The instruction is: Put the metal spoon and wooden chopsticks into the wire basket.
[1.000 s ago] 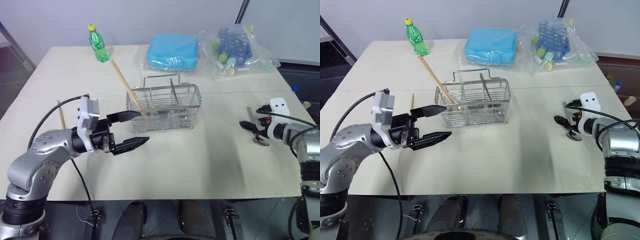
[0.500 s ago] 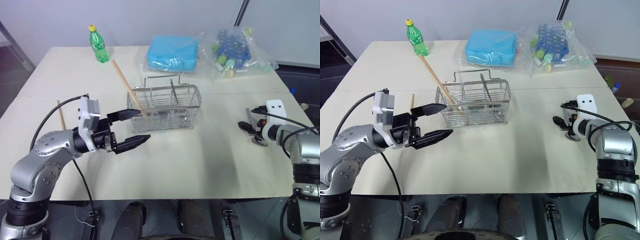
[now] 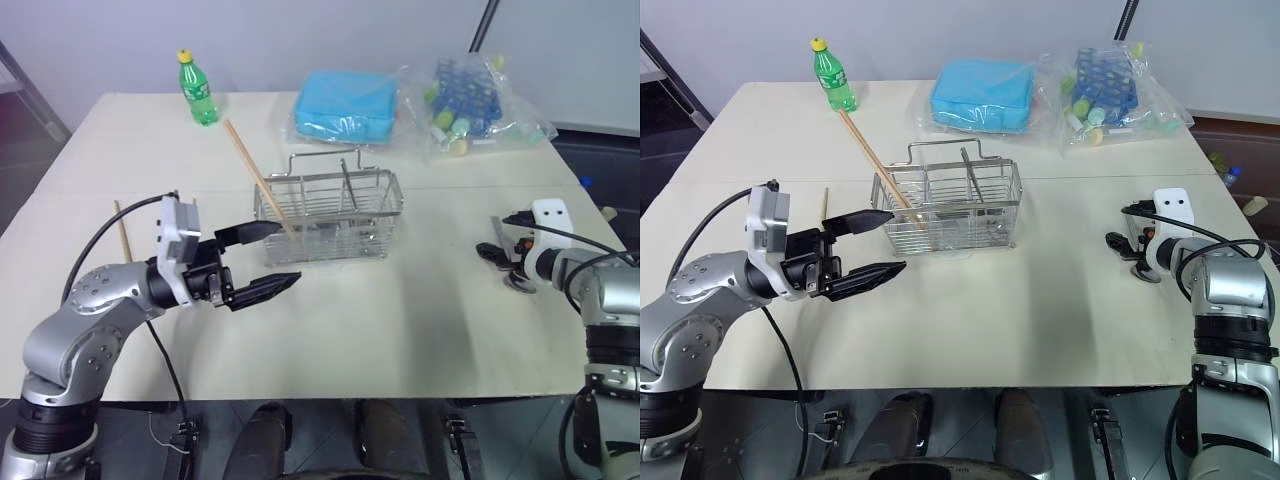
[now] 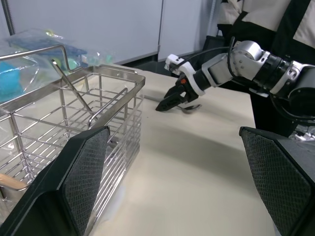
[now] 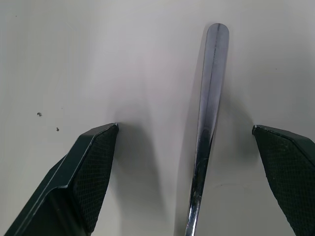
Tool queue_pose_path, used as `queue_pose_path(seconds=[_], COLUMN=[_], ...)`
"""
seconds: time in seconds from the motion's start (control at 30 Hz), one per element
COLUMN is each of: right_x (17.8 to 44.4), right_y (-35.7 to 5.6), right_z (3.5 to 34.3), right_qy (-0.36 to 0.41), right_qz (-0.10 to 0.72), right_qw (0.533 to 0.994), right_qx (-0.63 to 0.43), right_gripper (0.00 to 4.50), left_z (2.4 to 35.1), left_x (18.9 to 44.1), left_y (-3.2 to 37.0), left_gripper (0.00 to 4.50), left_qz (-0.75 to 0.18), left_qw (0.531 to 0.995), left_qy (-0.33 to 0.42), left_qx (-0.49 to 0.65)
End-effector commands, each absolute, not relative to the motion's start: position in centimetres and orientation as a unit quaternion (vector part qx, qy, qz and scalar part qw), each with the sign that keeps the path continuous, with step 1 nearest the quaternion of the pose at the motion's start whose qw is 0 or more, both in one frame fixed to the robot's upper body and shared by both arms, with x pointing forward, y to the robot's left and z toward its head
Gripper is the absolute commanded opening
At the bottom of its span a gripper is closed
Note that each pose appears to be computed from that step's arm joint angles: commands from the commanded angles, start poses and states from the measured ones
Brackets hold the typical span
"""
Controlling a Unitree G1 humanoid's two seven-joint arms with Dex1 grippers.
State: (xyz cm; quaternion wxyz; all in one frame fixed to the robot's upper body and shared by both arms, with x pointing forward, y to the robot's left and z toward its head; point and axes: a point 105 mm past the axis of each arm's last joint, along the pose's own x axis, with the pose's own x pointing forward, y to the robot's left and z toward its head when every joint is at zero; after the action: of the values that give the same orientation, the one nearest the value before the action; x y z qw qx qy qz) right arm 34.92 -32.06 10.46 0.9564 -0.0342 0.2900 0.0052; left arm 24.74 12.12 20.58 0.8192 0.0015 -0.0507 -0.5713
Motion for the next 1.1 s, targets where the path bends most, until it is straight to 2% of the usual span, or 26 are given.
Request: queue_pose_path(seconds=[0.03, 0.2, 0.23, 0.3, 0.5, 0.83, 0.93, 1.1], right_x=[33.8, 33.7, 33.7, 33.7, 33.6, 34.1, 35.7, 38.2], right_y=[-32.1, -31.9, -31.9, -31.8, -31.7, -31.7, -32.0, -31.5], right_z=[7.9, 7.9, 7.9, 8.0, 7.9, 8.1, 10.4, 16.8], right_qy=[0.337, 0.334, 0.331, 0.329, 0.329, 0.319, 0.259, 0.097], right_qz=[0.003, 0.006, 0.008, 0.008, 0.011, 0.001, -0.023, -0.059], right_qw=[0.941, 0.942, 0.943, 0.944, 0.944, 0.947, 0.965, 0.993], right_qx=[-0.023, -0.020, -0.018, -0.018, -0.018, -0.021, -0.025, -0.009], right_gripper=[4.50, 4.50, 3.95, 3.16, 0.10, 0.02, 0.02, 0.02], left_z=[21.3, 21.2, 21.2, 21.2, 21.0, 20.9, 20.8, 20.5], left_x=[24.4, 24.4, 24.4, 24.3, 24.2, 24.0, 24.2, 24.7], left_y=[11.7, 11.7, 11.7, 11.7, 11.8, 12.0, 12.1, 12.5], left_gripper=[4.43, 4.43, 4.50, 4.50, 4.50, 4.50, 4.50, 4.50], left_qz=[-0.579, -0.577, -0.577, -0.576, -0.576, -0.583, -0.583, -0.575], left_qw=[0.813, 0.814, 0.814, 0.814, 0.815, 0.810, 0.810, 0.816], left_qy=[-0.069, -0.068, -0.068, -0.068, -0.066, -0.060, -0.058, -0.060], left_qx=[0.012, 0.011, 0.011, 0.011, 0.009, 0.011, 0.013, 0.015])
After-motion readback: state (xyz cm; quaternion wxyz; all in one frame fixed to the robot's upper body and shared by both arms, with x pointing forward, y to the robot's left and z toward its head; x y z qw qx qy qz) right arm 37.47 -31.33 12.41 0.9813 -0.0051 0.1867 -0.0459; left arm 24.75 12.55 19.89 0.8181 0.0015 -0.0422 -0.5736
